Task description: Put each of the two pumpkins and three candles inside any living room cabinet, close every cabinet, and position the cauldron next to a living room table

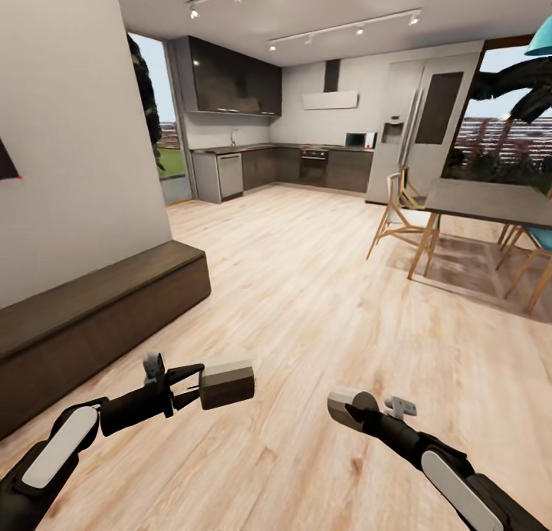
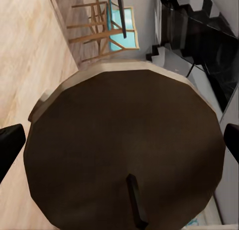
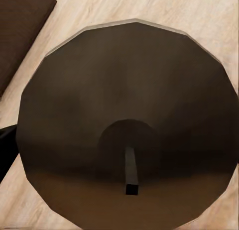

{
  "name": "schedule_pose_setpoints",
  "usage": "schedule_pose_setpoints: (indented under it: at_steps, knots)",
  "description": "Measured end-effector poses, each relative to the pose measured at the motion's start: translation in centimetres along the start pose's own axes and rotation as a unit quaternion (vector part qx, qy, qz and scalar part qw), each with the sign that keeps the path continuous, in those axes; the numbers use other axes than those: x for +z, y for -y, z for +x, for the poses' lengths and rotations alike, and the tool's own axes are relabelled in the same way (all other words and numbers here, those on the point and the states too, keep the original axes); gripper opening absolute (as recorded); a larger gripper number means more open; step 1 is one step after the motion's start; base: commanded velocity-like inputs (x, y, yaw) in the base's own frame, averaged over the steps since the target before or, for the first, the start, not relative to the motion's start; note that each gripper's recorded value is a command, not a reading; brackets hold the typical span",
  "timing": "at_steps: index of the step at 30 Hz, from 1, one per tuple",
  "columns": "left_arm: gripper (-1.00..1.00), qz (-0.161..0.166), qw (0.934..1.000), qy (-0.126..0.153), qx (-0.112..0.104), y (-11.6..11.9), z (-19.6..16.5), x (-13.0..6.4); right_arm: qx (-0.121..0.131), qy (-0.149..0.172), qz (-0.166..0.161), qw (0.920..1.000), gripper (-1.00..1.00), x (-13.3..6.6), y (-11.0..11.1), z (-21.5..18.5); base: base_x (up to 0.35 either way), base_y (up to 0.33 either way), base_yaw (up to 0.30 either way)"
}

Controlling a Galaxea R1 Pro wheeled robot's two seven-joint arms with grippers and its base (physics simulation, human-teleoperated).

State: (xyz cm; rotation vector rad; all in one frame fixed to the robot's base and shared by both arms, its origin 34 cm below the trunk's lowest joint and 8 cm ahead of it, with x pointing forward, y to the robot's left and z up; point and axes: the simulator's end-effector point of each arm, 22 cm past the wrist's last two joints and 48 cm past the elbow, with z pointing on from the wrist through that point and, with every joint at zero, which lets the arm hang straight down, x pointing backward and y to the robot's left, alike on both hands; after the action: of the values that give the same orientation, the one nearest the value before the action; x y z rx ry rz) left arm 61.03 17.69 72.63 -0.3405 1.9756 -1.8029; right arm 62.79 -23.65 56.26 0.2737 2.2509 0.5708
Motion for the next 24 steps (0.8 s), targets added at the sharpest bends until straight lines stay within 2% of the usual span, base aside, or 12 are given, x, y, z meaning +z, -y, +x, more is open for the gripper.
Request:
schedule_pose_setpoints:
  at_steps: [10,15,24]
  knots:
    - [-1.0,0.001,1.0,-0.001,0.0,0.01,0.06,0.07,0.0,-0.002,0.003,1.0,-1.0,0.07,0.19,0.27,0.0,0.0,0.271]
    - [-1.0,0.001,1.0,0.0,0.0,0.0,0.06,0.09,-0.015,-0.001,0.006,0.9999,-1.0,0.08,0.36,0.15,-0.013,0.0,0.271]
    - [-1.0,0.0,1.0,-0.001,0.0,-0.03,0.04,0.05,-0.016,-0.003,0.01,0.9998,-1.0,0.14,0.66,0.41,-0.174,0.0,0.271]
